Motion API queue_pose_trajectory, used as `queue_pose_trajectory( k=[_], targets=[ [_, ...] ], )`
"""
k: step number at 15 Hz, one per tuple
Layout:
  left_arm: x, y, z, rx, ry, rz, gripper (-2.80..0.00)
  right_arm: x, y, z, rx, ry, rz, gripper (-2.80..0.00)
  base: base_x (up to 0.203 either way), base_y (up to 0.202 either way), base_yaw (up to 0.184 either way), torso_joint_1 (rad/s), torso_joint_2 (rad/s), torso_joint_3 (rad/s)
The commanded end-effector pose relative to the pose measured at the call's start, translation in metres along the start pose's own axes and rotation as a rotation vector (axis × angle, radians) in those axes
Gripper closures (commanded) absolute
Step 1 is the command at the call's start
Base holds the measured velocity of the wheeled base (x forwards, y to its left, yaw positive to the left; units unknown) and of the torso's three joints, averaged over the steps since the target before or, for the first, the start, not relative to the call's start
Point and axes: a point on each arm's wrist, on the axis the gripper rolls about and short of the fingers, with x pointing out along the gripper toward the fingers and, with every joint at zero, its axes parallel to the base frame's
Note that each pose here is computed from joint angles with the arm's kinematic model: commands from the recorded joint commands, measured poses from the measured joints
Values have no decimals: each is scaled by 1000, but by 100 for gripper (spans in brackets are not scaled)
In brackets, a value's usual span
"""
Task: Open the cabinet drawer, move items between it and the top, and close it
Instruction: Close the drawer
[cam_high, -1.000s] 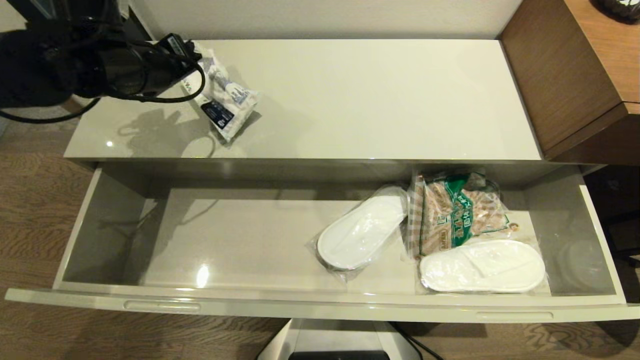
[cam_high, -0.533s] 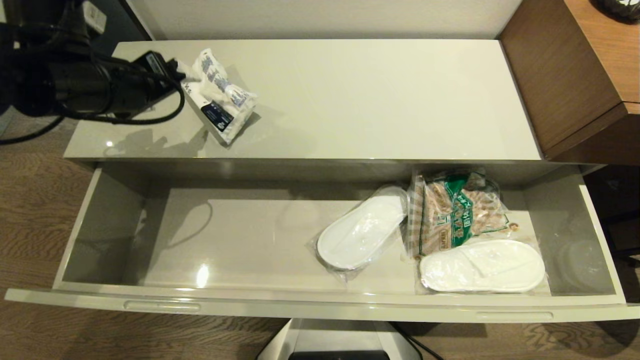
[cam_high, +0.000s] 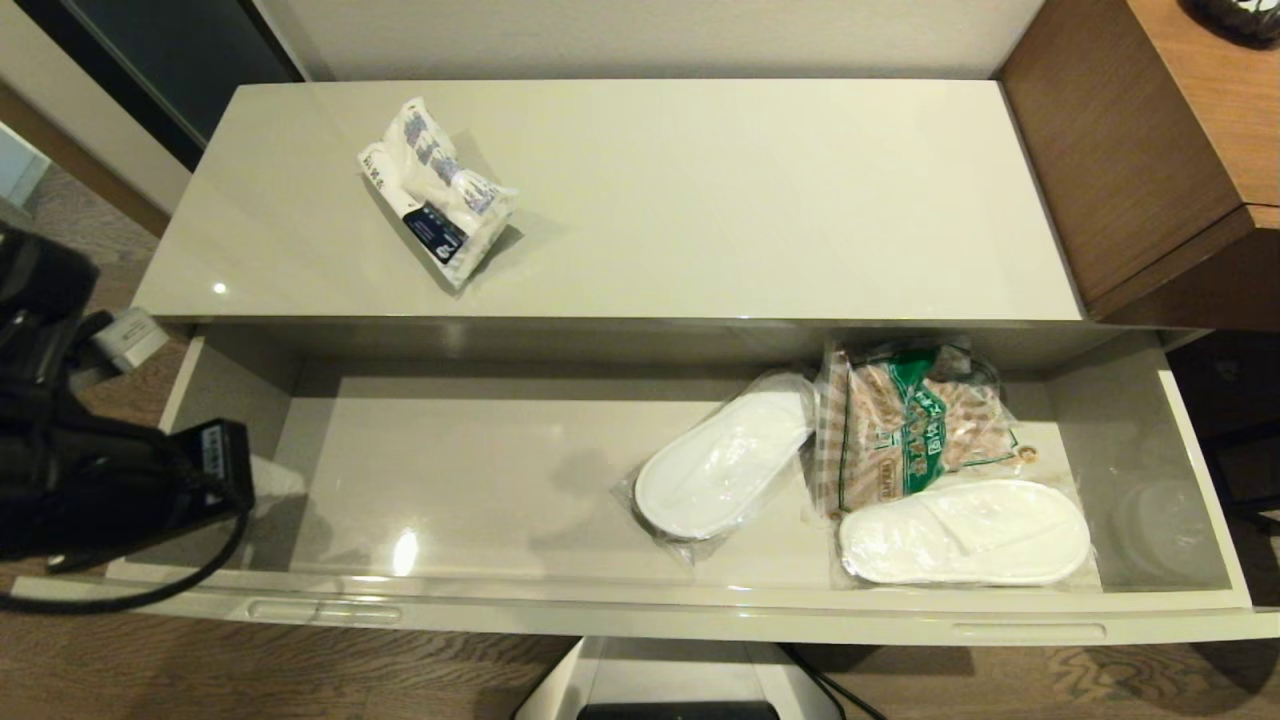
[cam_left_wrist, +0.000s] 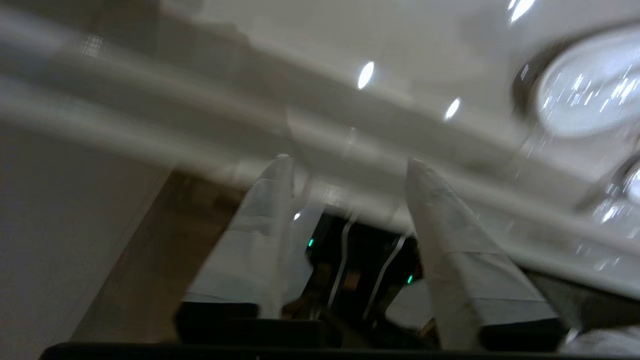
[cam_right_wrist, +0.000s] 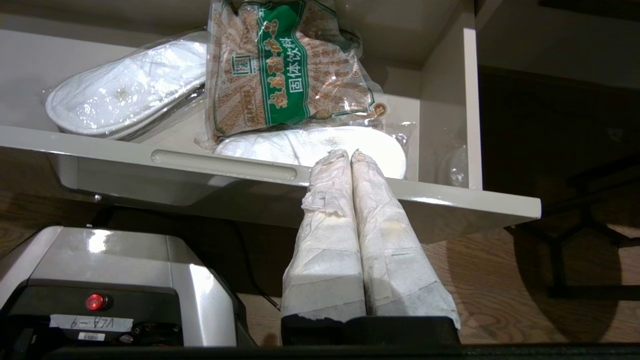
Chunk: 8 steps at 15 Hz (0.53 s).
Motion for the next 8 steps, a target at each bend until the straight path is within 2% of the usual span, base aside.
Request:
queue_pose_trajectory(
  k=[1, 5, 8],
  targets=[
    [-46, 21, -33, -7, -53, -28, 0, -1, 0, -1, -1, -10, -1, 0, 0, 0, 0, 0, 0, 0],
    [-96, 57, -98, 6, 56, 17, 0, -1, 0, -1, -1, -10, -1, 0, 0, 0, 0, 0, 0, 0],
    [-95, 75, -136, 7, 152, 41, 0, -1, 0, -1, -1, -10, -1, 0, 0, 0, 0, 0, 0, 0]
  ],
)
